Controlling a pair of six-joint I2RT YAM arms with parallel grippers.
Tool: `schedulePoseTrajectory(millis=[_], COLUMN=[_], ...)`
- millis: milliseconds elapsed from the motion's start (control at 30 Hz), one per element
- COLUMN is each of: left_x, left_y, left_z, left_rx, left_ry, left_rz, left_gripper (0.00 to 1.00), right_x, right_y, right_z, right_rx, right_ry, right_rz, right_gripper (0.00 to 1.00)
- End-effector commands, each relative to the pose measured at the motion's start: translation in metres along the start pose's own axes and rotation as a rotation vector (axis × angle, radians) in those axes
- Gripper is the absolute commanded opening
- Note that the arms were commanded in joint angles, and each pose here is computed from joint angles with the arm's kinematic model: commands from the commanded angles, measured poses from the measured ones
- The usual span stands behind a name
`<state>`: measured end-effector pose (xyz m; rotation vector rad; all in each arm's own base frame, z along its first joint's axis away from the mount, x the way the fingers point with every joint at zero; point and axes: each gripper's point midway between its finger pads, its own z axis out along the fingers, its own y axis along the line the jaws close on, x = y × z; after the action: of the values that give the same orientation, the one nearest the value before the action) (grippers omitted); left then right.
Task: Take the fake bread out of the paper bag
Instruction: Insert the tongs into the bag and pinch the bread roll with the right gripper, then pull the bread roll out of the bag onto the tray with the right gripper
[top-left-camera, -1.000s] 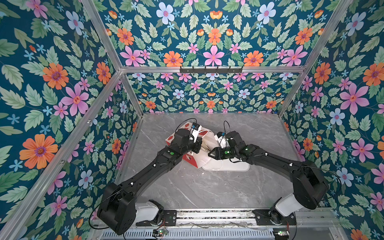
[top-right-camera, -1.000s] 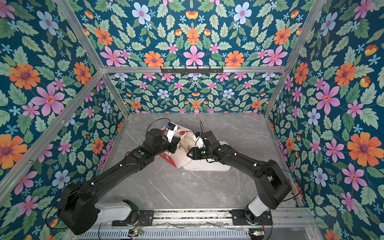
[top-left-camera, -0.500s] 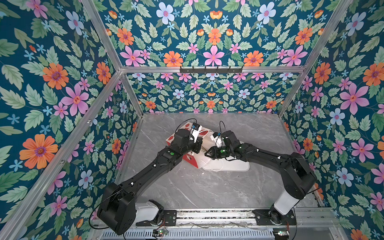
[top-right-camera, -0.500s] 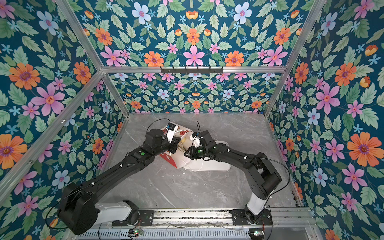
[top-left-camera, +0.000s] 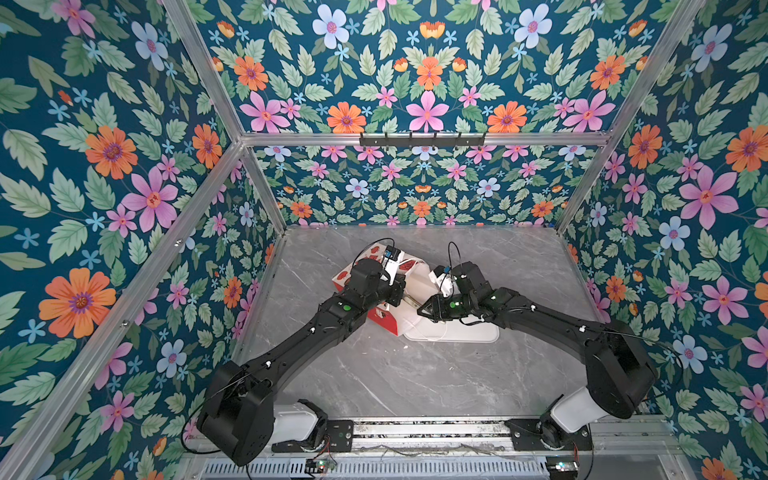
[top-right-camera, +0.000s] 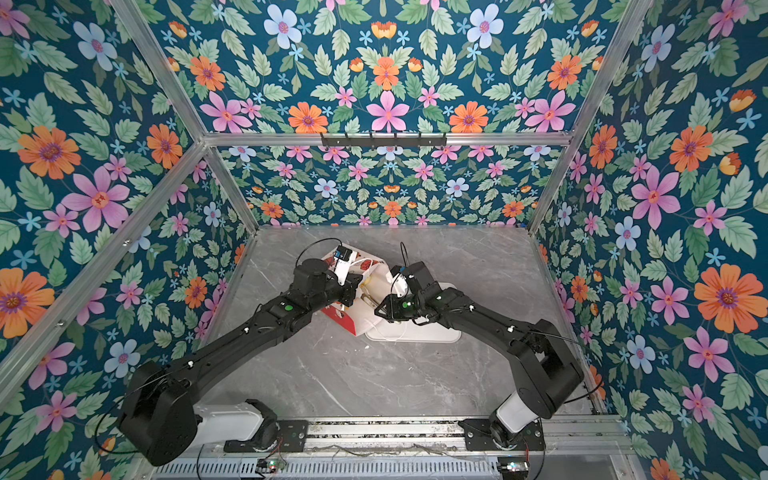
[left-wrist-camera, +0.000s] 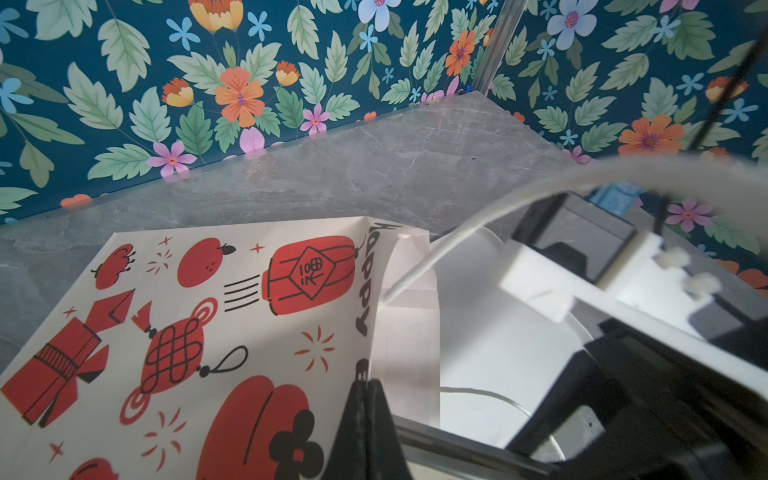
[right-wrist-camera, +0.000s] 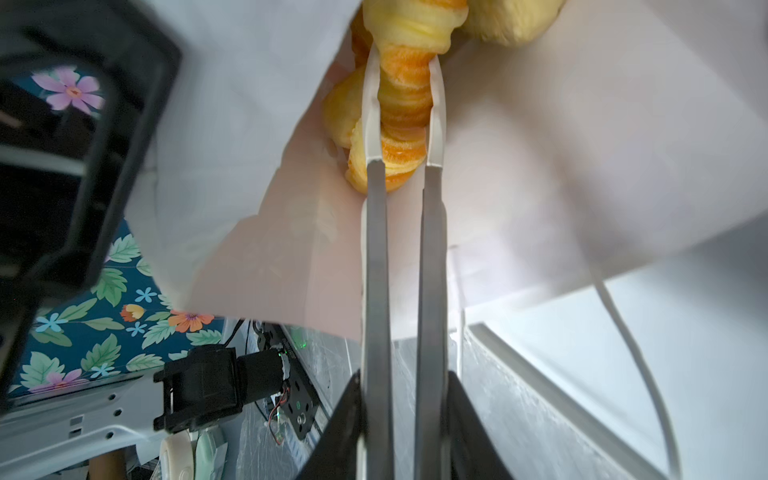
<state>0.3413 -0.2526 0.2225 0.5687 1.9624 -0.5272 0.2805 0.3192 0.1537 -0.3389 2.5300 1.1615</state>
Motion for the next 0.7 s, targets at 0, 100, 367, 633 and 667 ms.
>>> schedulePoseTrajectory(millis=[0,100,367,633,667], left_x=[-0.016,-0.019,-0.022,-0.018,-0.017], left_y=[0.004,0.008,0.014,0.017,0.017], left_z=[0.001,0.001,0.002,0.005,0.006], left_rx=[-0.027,-0.048,-0.084,-0.094,-0.093], left_ry=[-0.064,-0.084,-0.1,-0.104,-0.105], left_rz=[-0.015,-0.021,-0.027,-0.044,-0.046], left_gripper=[0.0,0.0,0.0,0.0,0.0], right_x=[0.016,0.026,0.038,0.041,0.043], right_y=[-0.007,-0.011,-0.01,-0.01,-0.011], right_z=[-0.009,-0.017,-0.047,-0.1,-0.105], right_rx=[0.046,0.07,0.108,0.158,0.169], right_ry=[0.051,0.074,0.04,-0.056,-0.059], right_rz=[0.033,0.047,0.053,0.056,0.056], right_gripper=[0.28,0.28,0.28,0.3,0.3])
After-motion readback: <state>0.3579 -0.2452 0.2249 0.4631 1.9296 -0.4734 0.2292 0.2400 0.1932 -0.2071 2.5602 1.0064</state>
